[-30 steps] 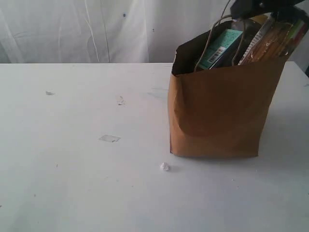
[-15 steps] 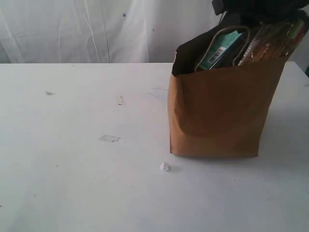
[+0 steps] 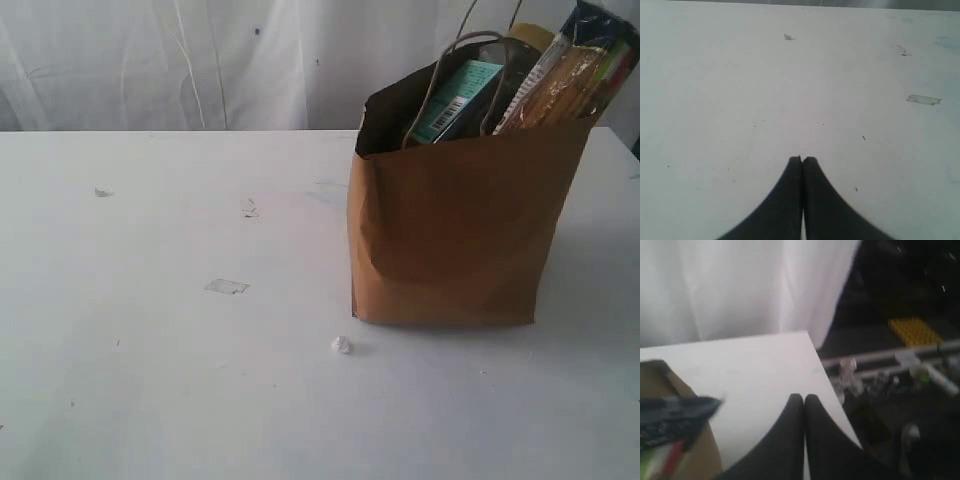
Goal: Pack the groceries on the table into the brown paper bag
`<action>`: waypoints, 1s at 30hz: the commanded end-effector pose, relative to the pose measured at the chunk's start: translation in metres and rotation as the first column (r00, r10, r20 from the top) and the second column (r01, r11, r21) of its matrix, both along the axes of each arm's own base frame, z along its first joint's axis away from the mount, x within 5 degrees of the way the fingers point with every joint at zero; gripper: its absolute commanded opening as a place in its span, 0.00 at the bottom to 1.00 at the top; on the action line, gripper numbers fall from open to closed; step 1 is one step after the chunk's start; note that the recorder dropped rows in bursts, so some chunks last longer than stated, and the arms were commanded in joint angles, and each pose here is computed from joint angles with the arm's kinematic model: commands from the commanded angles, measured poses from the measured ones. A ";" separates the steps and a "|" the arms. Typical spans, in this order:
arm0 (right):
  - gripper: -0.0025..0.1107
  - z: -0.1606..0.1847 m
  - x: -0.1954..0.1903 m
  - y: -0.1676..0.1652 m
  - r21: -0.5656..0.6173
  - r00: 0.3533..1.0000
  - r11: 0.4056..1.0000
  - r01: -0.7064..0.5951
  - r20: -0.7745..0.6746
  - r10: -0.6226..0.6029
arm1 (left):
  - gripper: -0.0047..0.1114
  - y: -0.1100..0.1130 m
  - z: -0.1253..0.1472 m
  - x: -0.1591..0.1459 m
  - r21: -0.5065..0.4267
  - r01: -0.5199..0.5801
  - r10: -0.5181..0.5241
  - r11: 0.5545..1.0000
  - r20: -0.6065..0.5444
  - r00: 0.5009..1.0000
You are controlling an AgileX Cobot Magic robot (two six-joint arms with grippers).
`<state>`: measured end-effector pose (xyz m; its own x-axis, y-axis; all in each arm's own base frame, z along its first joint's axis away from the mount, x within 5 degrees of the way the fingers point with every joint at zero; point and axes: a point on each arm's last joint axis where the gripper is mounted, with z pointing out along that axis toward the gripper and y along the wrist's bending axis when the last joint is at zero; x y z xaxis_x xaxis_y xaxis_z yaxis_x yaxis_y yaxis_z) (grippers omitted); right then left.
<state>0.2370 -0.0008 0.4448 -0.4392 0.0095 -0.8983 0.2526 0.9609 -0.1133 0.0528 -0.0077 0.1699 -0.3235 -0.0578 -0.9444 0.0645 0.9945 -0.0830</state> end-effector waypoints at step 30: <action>0.02 -0.215 -0.173 0.010 -0.073 0.794 0.914 -0.399 0.471 0.384 | 0.04 -0.006 0.163 -0.012 -0.188 0.208 0.017 0.960 0.780 0.626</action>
<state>0.0609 0.0111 0.2432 0.1224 -0.0723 -0.9898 -0.1512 0.9843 -0.0906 0.0416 -0.0029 0.2953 0.4190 -0.5277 -0.7389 0.2972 0.8487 -0.4376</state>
